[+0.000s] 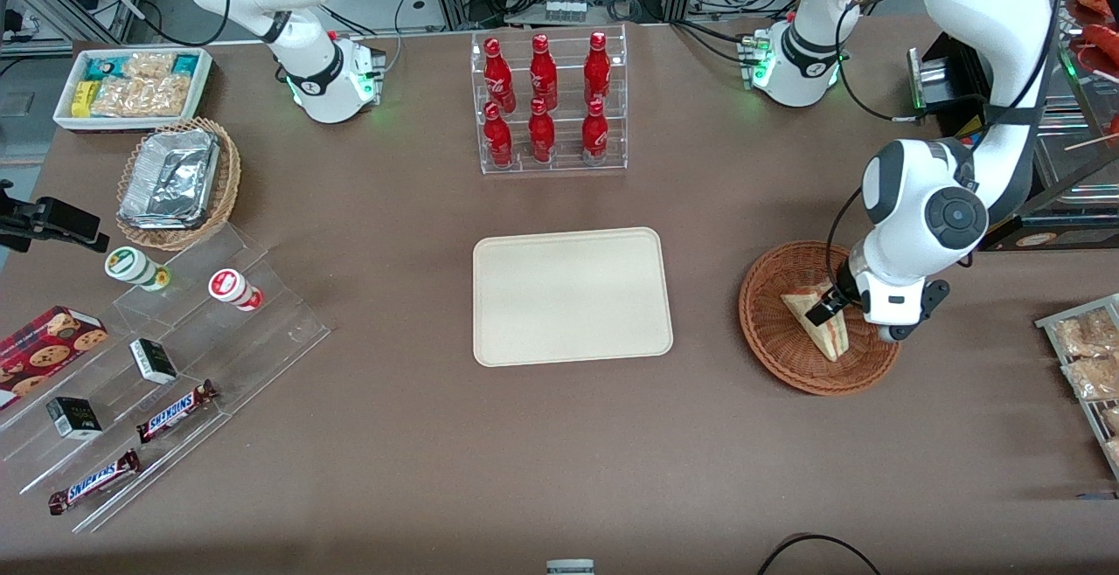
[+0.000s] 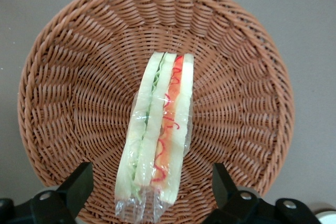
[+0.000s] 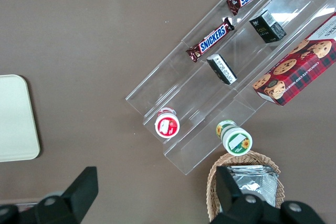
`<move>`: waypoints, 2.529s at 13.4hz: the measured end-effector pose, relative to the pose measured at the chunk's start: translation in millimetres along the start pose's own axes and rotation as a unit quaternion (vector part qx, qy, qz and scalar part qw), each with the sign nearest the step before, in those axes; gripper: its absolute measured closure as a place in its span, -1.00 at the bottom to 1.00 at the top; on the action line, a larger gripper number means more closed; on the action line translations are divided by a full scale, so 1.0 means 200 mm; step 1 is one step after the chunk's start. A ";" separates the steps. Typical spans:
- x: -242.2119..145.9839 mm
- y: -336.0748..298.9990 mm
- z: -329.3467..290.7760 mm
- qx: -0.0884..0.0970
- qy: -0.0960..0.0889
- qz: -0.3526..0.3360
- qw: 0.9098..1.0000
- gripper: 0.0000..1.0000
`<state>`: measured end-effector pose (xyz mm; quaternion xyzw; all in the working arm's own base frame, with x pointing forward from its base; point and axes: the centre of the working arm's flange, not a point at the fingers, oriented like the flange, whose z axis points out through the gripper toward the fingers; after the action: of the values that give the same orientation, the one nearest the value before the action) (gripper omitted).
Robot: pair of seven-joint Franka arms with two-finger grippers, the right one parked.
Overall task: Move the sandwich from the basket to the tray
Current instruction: 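Lower the open left gripper and close it on the wrapped sandwich, then lift the sandwich with the left gripper and carry it toward the tray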
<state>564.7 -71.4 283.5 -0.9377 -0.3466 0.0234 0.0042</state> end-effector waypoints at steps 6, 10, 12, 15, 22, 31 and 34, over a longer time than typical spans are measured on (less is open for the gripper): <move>0.00 0.00 0.14 0.010 -0.013 -0.001 1.000 -1.00; 0.00 0.00 0.16 0.012 -0.015 -0.001 1.000 -0.50; 0.00 0.00 0.16 0.011 -0.014 -0.001 1.000 -0.04; 0.01 0.02 0.11 0.014 -0.017 -0.001 1.000 0.37; -0.03 0.15 -0.20 0.038 -0.036 0.021 0.998 0.68; -0.85 0.73 -0.23 0.025 -0.044 0.192 0.980 0.68; -1.10 0.93 -0.16 0.023 -0.051 0.218 0.974 0.68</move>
<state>520.1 -356.7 319.3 -0.9879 -0.1330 0.0793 0.0033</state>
